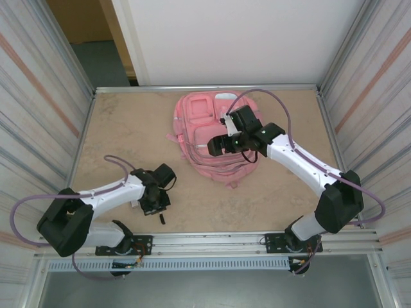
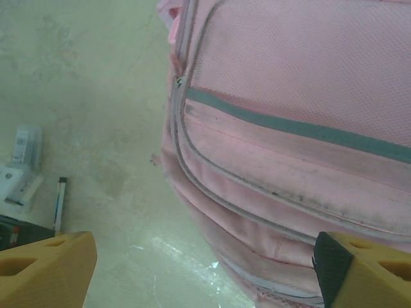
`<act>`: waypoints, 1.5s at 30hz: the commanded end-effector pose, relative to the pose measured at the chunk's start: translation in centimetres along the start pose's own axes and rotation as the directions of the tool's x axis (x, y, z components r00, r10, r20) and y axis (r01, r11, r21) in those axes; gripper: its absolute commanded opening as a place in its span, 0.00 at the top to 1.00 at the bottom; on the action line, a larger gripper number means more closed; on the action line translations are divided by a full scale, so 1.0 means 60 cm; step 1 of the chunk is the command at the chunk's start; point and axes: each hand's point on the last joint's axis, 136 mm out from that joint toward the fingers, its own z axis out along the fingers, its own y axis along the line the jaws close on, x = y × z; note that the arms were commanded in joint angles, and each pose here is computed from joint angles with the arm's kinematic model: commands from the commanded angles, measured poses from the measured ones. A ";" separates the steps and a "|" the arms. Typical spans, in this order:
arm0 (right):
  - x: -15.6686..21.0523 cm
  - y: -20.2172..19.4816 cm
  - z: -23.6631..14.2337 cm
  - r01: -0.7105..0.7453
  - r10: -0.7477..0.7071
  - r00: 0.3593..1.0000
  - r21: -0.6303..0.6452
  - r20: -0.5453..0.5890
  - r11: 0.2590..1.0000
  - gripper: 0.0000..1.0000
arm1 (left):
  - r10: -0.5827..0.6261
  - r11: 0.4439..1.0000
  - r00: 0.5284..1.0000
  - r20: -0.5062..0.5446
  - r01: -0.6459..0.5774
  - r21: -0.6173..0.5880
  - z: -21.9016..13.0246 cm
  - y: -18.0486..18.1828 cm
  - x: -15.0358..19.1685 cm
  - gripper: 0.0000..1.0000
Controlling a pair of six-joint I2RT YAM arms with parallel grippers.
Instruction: Pack books, pencil case, and school supplies into a backpack
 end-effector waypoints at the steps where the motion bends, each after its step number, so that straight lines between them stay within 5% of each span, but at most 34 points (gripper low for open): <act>1: 0.008 -0.063 0.003 -0.265 0.271 0.962 0.115 -0.036 0.957 0.12 | 0.045 0.985 0.997 0.056 -0.053 0.162 -0.024 -0.056 -0.017 0.97; 6: 0.032 -0.111 0.016 -0.701 0.712 0.697 0.132 -0.083 0.701 0.13 | 0.088 0.937 0.976 0.198 -0.148 0.317 -0.112 -0.117 -0.039 0.97; 9: 0.039 -0.140 0.037 -0.840 0.843 0.537 0.076 -0.029 0.537 0.25 | 0.043 0.911 0.969 0.244 -0.139 0.389 -0.153 -0.142 -0.053 0.97; 12: 0.030 -0.162 0.056 -0.878 0.877 0.475 0.037 -0.074 0.478 0.27 | -0.026 0.893 0.960 0.278 -0.102 0.439 -0.181 -0.155 -0.069 0.97; 14: 0.025 -0.172 0.069 -0.882 0.882 0.465 0.044 -0.079 0.469 0.27 | -0.073 0.883 0.953 0.295 -0.075 0.462 -0.189 -0.159 -0.079 0.98; 21: 0.018 -0.194 0.103 -0.874 0.878 0.479 0.079 -0.019 0.479 0.51 | -0.152 0.867 0.940 0.305 -0.021 0.498 -0.190 -0.167 -0.095 1.00; 25: 0.027 -0.204 0.122 -0.903 0.907 0.421 0.094 -0.006 0.420 0.49 | -0.171 0.864 0.941 0.293 0.000 0.504 -0.190 -0.165 -0.094 1.00; 27: 0.022 -0.203 0.125 -0.905 0.907 0.421 0.068 0.003 0.420 0.81 | -0.174 0.863 0.939 0.296 0.000 0.506 -0.191 -0.164 -0.094 1.00; 29: 0.012 -0.189 0.122 -0.907 0.908 0.420 0.031 -0.002 0.419 0.99 | -0.174 0.871 0.937 0.302 0.004 0.491 -0.190 -0.156 -0.093 1.00; 35: -0.037 -0.079 0.076 -0.883 0.878 0.468 -0.090 -0.096 0.461 1.00 | -0.222 0.872 0.930 0.293 0.054 0.487 -0.186 -0.135 -0.090 1.00; 45: -0.055 0.078 0.042 -0.890 0.894 0.433 -0.211 -0.116 0.404 1.00 | -0.310 0.848 0.893 0.326 0.105 0.519 -0.225 -0.133 -0.117 1.00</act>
